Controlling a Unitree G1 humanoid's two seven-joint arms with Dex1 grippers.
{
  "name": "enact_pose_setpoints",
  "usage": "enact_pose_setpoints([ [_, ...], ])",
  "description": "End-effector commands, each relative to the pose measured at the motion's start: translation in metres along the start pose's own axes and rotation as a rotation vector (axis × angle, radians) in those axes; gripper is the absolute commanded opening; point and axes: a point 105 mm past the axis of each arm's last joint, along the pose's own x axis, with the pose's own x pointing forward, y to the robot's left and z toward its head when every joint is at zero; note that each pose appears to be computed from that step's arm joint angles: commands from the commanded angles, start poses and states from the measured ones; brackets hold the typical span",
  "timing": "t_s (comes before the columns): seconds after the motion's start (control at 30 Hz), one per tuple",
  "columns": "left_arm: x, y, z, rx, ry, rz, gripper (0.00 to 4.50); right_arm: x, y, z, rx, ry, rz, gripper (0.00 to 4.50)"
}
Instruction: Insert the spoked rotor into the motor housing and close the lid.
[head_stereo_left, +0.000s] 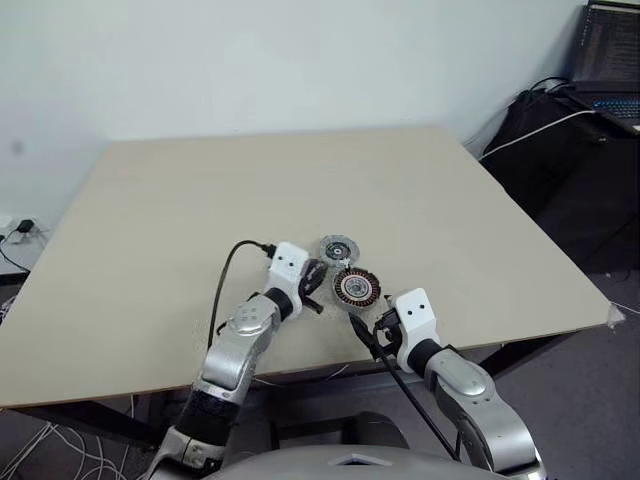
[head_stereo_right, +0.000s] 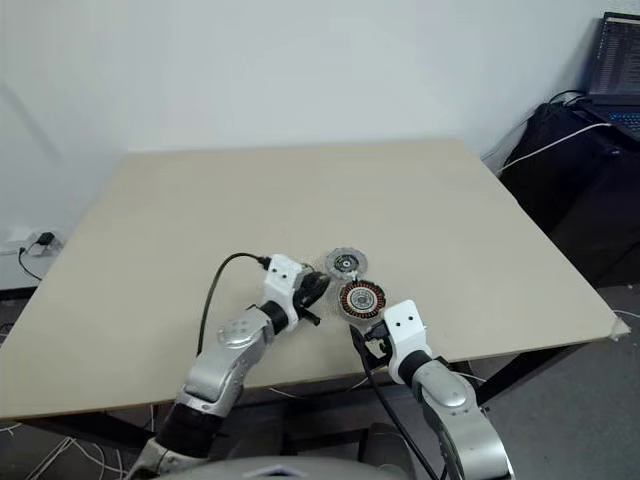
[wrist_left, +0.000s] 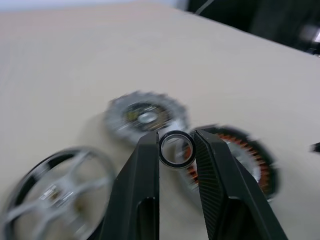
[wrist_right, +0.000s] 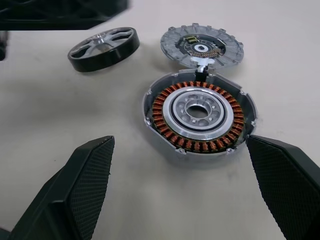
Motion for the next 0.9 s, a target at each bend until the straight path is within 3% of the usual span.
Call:
enact_pose_setpoints([
  [0.03, 0.015, -0.008, 0.013, 0.058, -0.029, -0.052, 0.67, -0.001, 0.002, 0.013, -0.012, -0.052, 0.001, 4.5],
  [0.4, 0.045, -0.026, 0.002, 0.049, 0.032, -0.182, 0.67, -0.001, 0.006, 0.011, -0.008, -0.044, 0.001, 4.5],
  [0.9, 0.065, -0.033, -0.011, 0.106, 0.091, -0.203, 0.67, -0.004, 0.004, 0.012, 0.005, -0.061, -0.033, 4.5],
])
